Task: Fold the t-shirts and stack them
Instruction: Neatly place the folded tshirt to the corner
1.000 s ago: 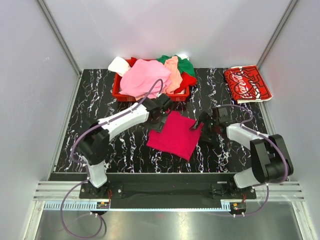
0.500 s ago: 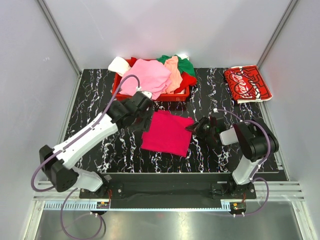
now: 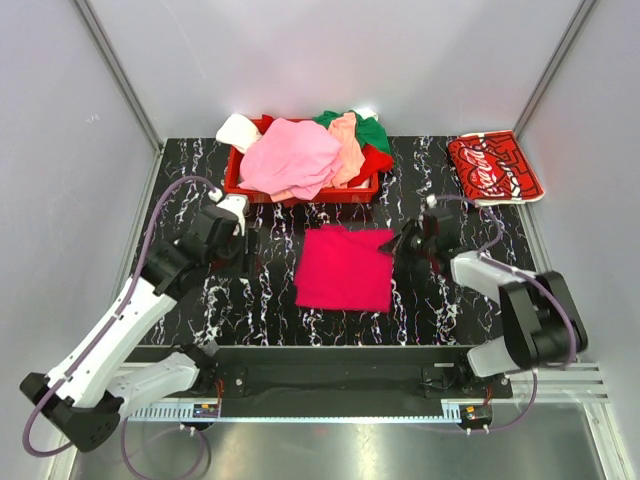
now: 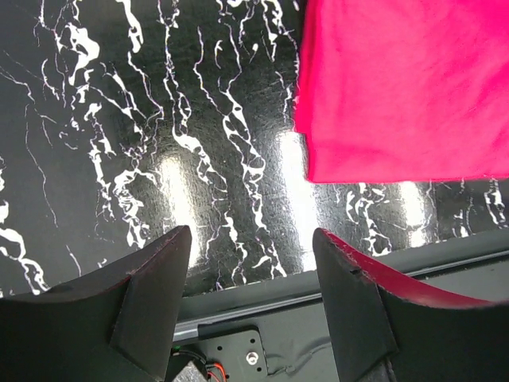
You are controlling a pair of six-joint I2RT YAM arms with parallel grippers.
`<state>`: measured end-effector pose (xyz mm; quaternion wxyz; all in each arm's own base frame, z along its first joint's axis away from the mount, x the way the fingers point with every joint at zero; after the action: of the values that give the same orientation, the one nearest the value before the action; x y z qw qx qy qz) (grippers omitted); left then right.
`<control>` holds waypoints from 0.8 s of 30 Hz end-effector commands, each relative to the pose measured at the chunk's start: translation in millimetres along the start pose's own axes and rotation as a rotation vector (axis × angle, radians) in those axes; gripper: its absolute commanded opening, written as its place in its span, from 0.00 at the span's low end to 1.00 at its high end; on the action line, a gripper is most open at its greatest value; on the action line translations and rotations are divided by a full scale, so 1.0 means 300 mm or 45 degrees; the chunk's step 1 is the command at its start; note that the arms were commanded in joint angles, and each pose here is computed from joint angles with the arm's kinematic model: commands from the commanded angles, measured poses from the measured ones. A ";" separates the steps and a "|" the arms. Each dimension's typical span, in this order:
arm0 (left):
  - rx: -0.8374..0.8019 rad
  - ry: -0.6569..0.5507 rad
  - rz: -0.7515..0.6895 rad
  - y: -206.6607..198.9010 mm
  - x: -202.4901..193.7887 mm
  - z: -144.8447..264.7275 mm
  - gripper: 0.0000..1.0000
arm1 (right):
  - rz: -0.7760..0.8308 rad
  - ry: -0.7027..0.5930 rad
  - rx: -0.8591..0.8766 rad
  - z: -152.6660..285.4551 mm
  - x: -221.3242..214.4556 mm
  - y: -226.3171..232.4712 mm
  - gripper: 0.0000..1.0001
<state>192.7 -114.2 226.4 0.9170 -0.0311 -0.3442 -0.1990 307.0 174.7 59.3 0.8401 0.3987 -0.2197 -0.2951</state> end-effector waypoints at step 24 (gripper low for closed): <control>-0.048 -0.226 0.030 0.002 -0.023 -0.044 0.67 | 0.791 -0.672 -1.013 0.370 0.805 0.082 0.00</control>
<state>187.7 -109.0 202.0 0.8986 -0.0570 -0.3868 -0.1993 393.6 -6.8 140.8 0.9171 -0.0797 -0.3436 -0.1858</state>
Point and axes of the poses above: each gripper's point midway between its finger pads, its own z axis back along the fingers, its own y axis along the line the jaws close on, x = y × z, the point moved 2 cm from there along z, back along the fingers, and after that the axes turned 15 degrees about -z, right-handed, at the moved point
